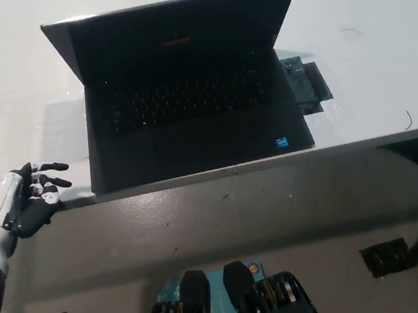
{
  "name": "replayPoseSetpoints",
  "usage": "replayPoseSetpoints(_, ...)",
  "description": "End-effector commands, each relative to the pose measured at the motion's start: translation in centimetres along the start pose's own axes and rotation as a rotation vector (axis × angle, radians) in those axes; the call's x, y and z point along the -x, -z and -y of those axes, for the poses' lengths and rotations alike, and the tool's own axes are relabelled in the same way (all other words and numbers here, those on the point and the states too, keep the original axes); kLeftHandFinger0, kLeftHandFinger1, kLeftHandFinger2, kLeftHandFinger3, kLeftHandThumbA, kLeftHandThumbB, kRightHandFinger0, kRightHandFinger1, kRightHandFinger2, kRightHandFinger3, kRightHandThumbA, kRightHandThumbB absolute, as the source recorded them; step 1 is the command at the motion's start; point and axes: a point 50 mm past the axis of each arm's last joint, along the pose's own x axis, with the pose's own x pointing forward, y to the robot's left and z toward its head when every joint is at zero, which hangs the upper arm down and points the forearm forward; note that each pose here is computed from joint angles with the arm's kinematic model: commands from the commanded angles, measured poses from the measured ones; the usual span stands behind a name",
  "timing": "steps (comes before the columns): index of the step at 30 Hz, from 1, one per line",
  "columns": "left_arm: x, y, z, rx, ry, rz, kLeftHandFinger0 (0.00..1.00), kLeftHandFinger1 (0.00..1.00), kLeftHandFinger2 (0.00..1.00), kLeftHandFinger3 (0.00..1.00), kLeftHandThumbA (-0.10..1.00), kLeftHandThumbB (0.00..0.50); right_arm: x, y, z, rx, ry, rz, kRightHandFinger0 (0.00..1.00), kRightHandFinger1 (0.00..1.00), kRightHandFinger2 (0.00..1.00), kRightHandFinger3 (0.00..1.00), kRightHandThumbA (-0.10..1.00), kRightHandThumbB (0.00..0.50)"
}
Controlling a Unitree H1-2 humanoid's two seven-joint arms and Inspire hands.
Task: The robot uses its right hand to push down on the lid of a laptop kept in the middle of the desk to close it
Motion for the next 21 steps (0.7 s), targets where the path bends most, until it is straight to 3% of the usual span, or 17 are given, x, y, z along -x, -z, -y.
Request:
replayPoseSetpoints(1, -0.4, -1.5, -0.7, -0.035, 0.000, 0.047, 0.26, 0.37, 0.49, 0.58, -0.10, 0.018, -3.8, -7.9, -0.3, 0.078, -0.022, 0.171, 0.93, 0.87, 0.87, 0.99, 1.00, 0.273)
replayPoseSetpoints(2, -0.4, -1.5, -0.8, -0.038, 0.001, 0.048, 0.28, 0.38, 0.50, 0.58, -0.10, 0.012, -5.0, -9.7, -0.8, 0.108, -0.037, 0.218, 0.96, 0.88, 0.89, 1.00, 1.00, 0.253)
replayPoseSetpoints(4, -0.4, -1.5, -0.8, -0.037, 0.003, 0.047, 0.22, 0.36, 0.50, 0.59, -0.10, 0.012, -6.2, -11.5, -1.4, 0.128, -0.055, 0.259, 1.00, 0.90, 0.89, 1.00, 1.00, 0.225)
replayPoseSetpoints(5, -0.4, -1.5, -0.8, -0.036, 0.004, 0.048, 0.27, 0.38, 0.50, 0.59, -0.10, 0.013, -7.5, -13.1, -2.2, 0.145, -0.069, 0.299, 0.98, 0.89, 0.88, 1.00, 1.00, 0.198)
replayPoseSetpoints(6, -0.4, -1.5, -0.8, -0.032, 0.006, 0.047, 0.32, 0.40, 0.51, 0.60, -0.10, 0.008, -8.7, -14.5, -2.9, 0.157, -0.082, 0.326, 0.95, 0.88, 0.88, 1.00, 1.00, 0.227)
replayPoseSetpoints(9, -0.5, -1.7, -0.8, -0.030, 0.004, 0.040, 0.31, 0.39, 0.50, 0.59, -0.10, 0.009, -11.5, -16.5, -4.5, 0.182, -0.119, 0.365, 0.86, 0.84, 0.87, 0.99, 1.00, 0.276)
replayPoseSetpoints(14, -0.6, -1.8, -0.8, -0.041, 0.008, 0.039, 0.24, 0.35, 0.48, 0.58, -0.10, 0.005, -14.3, -19.0, -7.9, 0.206, -0.196, 0.401, 0.91, 0.85, 0.83, 0.99, 1.00, 0.262)
replayPoseSetpoints(21, -0.8, -2.0, -0.8, -0.050, 0.016, 0.044, 0.29, 0.38, 0.48, 0.58, -0.10, 0.010, -17.6, -20.9, -13.7, 0.240, -0.285, 0.426, 0.88, 0.83, 0.80, 0.95, 1.00, 0.238)
